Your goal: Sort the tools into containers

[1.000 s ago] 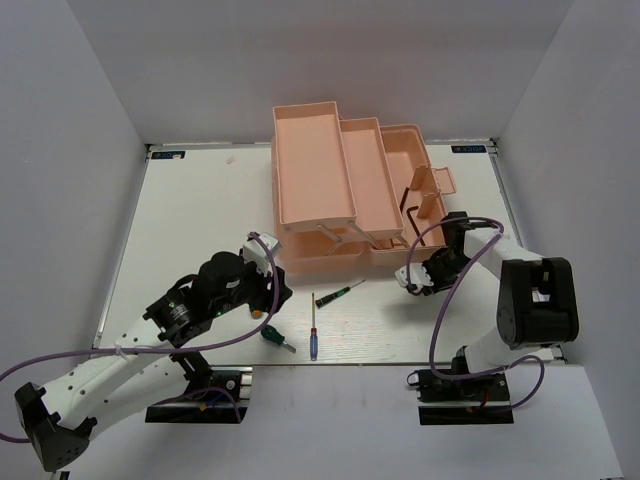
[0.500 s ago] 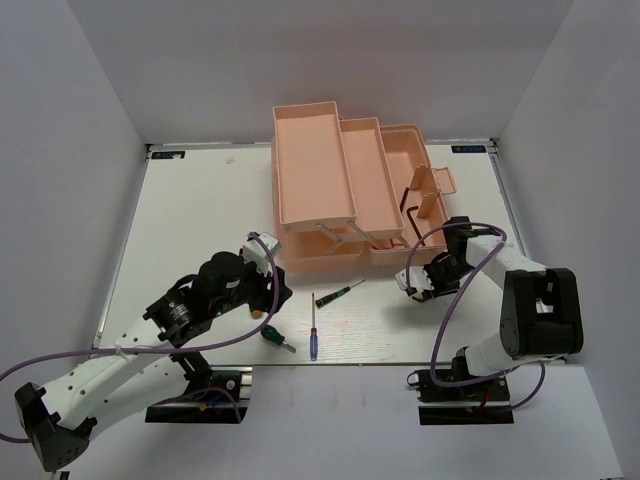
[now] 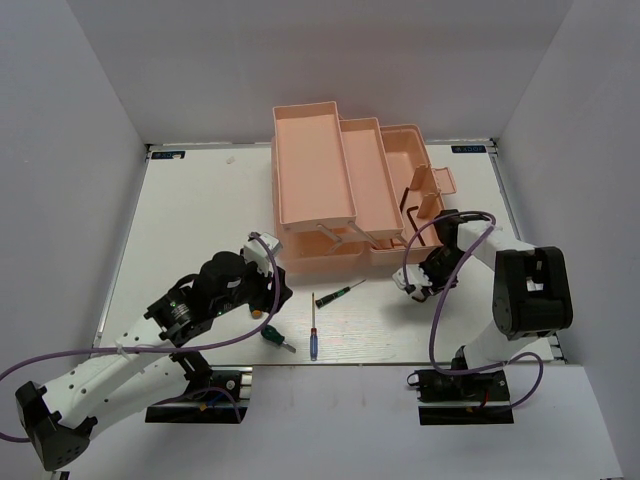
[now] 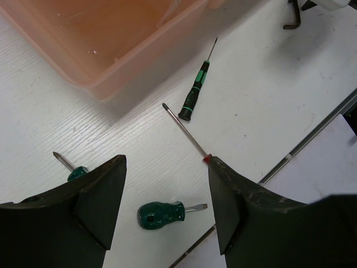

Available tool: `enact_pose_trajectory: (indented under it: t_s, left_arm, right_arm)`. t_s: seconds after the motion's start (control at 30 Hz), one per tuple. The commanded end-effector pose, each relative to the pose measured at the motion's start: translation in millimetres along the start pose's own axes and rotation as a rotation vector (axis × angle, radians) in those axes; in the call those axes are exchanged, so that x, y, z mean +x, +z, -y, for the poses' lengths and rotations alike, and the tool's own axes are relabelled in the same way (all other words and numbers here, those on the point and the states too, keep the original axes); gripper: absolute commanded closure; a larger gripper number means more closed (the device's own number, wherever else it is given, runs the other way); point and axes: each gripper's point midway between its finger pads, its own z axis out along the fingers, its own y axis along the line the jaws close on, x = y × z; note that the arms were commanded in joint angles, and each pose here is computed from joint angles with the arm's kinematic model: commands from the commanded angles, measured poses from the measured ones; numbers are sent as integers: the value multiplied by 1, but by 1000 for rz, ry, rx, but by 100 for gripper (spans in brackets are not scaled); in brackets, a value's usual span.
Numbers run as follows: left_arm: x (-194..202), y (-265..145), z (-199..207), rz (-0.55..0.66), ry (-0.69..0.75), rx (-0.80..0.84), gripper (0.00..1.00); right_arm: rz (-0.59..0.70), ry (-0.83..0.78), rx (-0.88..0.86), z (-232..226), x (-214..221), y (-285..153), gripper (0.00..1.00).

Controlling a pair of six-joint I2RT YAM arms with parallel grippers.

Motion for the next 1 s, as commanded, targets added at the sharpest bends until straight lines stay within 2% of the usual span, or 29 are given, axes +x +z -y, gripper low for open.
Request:
enact_pose_trajectory:
  t_s: [0.0,0.13,0.23,0.33,0.5,0.63,0.77,0.87,0.97]
  left_arm:
    - [-1,0,0,6,11,1,29]
    - [-1,0,0,6,11,1,29]
    - [-1,0,0,6,11,1,29]
    - [-1,0,0,6,11,1,29]
    - [-1,0,0,6,11,1,29]
    - [0,0,5,0,11,31,29]
    - [3,4,18,-10,31,112,29]
    - [10,12,31,-57,40,187,29]
    - [28,25,31,-142,34,190,33]
  right_arm:
    - [-51,-48,-175,-36,13,23,64]
    - [-95,-28,-161,-41,18,29,67]
    - [-116,-8,-142,-44,20,32,73]
    - [-113,29,-138,-51,17,34,81]
    - [-85,116,-91,-56,6,29,100]
    - [-23,227,-9,-52,-10,19,100]
    - [62,279,109,-42,-38,-14,100]
    - [152,342,165,-38,-62,-38,100]
    - [235,457,257,-29,-84,-65,100]
